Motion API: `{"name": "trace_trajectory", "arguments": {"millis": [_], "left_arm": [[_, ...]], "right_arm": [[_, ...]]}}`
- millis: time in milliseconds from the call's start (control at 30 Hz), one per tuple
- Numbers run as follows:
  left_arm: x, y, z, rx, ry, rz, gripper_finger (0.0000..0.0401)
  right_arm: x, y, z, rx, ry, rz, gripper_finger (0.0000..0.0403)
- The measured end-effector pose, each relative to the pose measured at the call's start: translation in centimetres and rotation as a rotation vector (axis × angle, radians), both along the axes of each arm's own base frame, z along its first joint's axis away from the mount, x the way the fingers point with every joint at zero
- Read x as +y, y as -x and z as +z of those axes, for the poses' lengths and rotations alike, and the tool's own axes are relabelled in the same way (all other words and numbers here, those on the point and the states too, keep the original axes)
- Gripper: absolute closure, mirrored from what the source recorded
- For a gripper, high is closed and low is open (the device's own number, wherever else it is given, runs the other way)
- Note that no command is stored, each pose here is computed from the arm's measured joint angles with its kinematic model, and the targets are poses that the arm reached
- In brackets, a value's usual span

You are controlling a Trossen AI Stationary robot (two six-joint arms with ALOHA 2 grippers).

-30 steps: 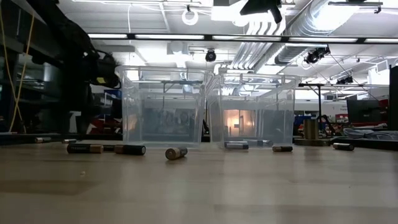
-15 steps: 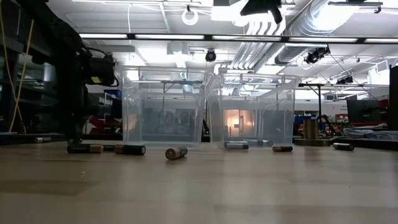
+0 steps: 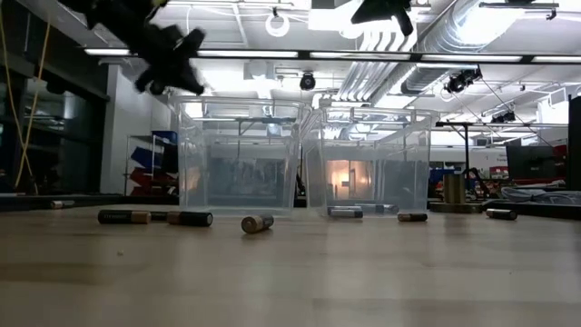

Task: Sort batteries
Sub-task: Put black battery into the left transparent bin

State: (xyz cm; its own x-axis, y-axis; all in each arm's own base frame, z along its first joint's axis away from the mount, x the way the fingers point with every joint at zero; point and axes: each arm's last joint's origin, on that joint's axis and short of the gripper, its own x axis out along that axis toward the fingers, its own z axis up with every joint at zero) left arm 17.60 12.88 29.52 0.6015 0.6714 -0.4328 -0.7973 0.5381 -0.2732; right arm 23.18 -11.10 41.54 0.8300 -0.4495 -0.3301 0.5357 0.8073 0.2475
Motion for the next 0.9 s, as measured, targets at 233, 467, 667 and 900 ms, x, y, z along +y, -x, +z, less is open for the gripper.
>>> {"name": "trace_trajectory", "arguments": {"millis": [233, 467, 667, 900], "left_arm": [[-1.7, -10.0, -1.7, -0.044, -0.046, -0.358, 0.0394], [-2.7, -19.1, -2.3, -0.057, -0.076, -0.609, 0.0372], [-1.6, -21.5, -1.9, 0.129, -0.020, -0.624, 0.0304], [0.2, -15.3, 1.0, 0.430, 0.050, -0.469, 0.0216]], "right_arm": [[0.0, 0.0, 0.2, -0.032, -0.017, -0.018, 0.0403], [-0.1, -0.1, 0.4, -0.053, -0.014, -0.024, 0.0403], [-0.1, -0.1, 0.4, -0.058, -0.023, -0.030, 0.0403], [-0.1, -0.1, 0.3, -0.045, -0.011, -0.025, 0.0403]]}}
